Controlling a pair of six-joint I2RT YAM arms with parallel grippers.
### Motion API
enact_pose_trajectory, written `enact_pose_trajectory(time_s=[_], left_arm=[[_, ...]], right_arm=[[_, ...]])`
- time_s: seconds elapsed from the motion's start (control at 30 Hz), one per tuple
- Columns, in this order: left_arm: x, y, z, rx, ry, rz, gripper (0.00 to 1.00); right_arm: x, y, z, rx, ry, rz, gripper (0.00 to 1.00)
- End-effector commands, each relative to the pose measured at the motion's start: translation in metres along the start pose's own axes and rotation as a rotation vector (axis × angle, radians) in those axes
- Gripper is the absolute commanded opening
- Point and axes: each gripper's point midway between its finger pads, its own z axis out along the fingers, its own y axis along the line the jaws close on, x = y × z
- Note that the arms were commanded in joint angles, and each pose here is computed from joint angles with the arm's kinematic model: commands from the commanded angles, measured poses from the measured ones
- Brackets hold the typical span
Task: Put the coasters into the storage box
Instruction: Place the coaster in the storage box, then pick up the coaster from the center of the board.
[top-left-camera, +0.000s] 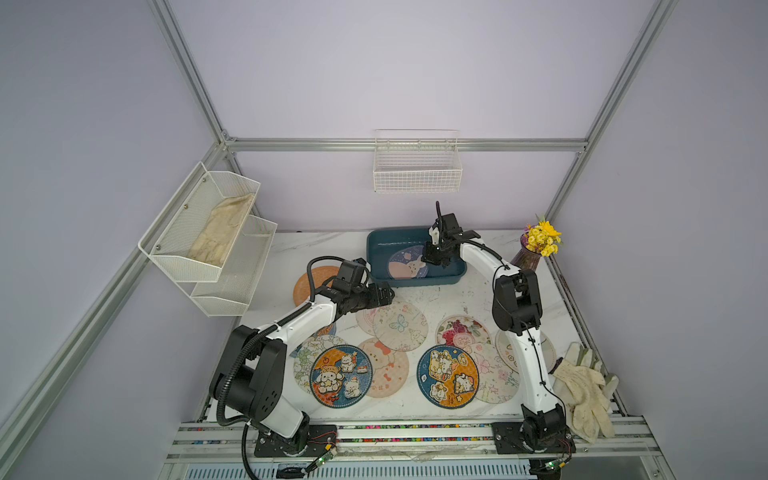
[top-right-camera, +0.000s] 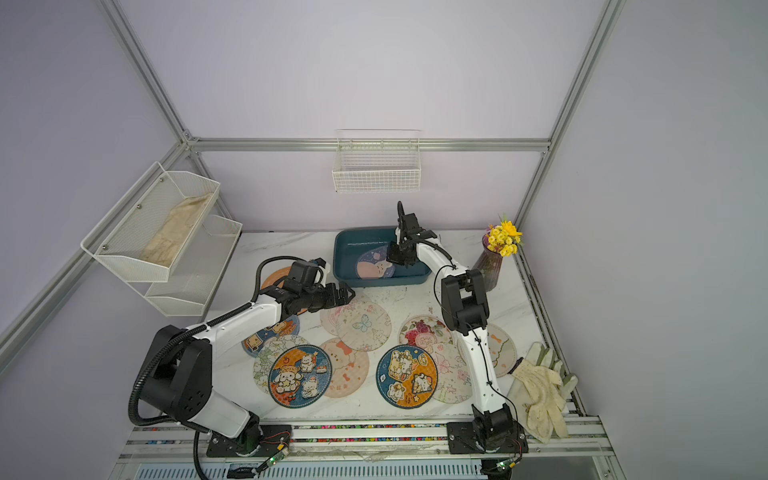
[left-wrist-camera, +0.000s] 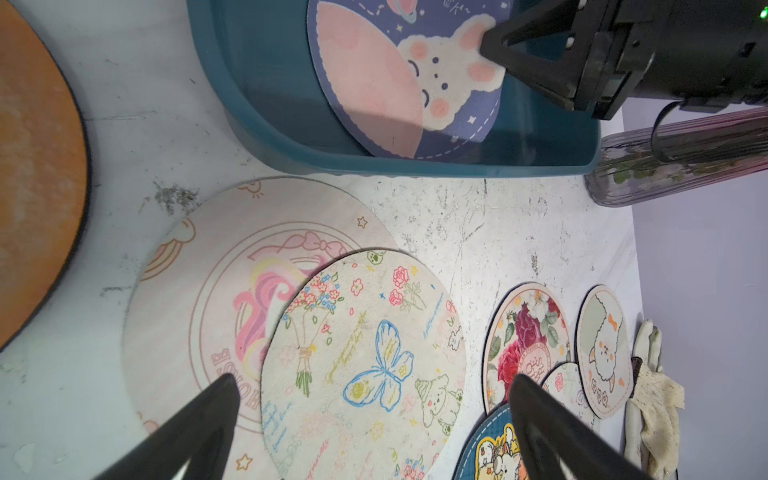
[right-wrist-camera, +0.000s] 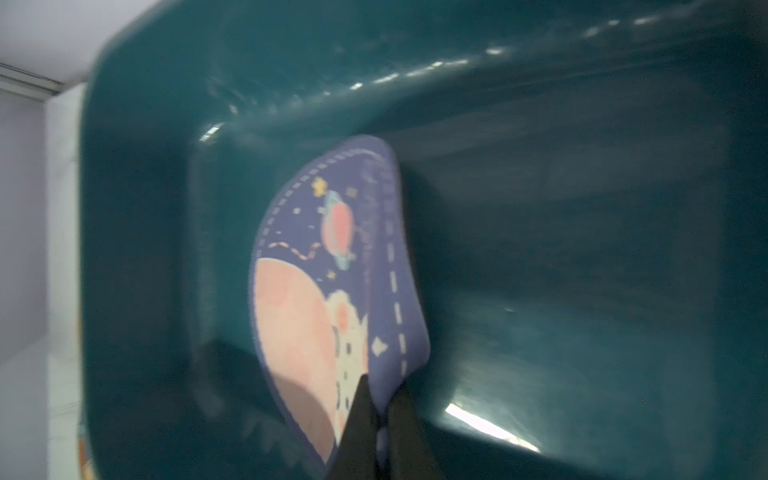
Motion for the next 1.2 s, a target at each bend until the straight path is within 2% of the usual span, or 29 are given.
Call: enact_pose_trajectory(time_s=[0.0,0.03,0.1,0.2,0.33,0.53,0.73,0.97,1.17], left_arm=[[0.007,0.008,-0.004,-0.014,0.008,0.001,1.00],[0.008,0.009,-0.004,-0.016,0.011,0.000,1.00],[0.009,0.010,-0.003,-0.021,0.016,-0.001,1.00],[0.010,0.012,-0.003,-0.031,0.020,-0.001,1.00],[0.012,0.015,-0.003,-0.045,0.021,-0.001,1.00],[0.014,0.015,-0.005,-0.045,0.022,0.015,1.00],[0.028,0.020,-0.004,-0.061,0.069,0.013,1.00],[0.056,0.027,0.004,-0.094,0.149,0.000,0.98],[0.073,0.026,0.017,-0.111,0.204,-0.003,0.90]], right_arm=[[-0.007,-0.025,-0.008,0.121,-0.006,-0.041,0.02],[-0.007,-0.027,-0.008,0.131,-0.006,-0.047,0.07],[-0.011,-0.029,-0.013,0.148,-0.014,-0.058,0.26],[-0.014,-0.027,-0.022,0.145,-0.026,-0.064,0.46],[-0.015,-0.020,-0.034,0.130,-0.035,-0.071,0.60],[-0.008,0.000,-0.060,0.049,-0.023,-0.075,0.66],[0.025,0.024,-0.093,-0.066,0.031,-0.088,0.69],[0.098,0.049,-0.110,-0.128,0.147,-0.153,0.69],[0.167,0.057,-0.098,-0.147,0.251,-0.172,0.68]])
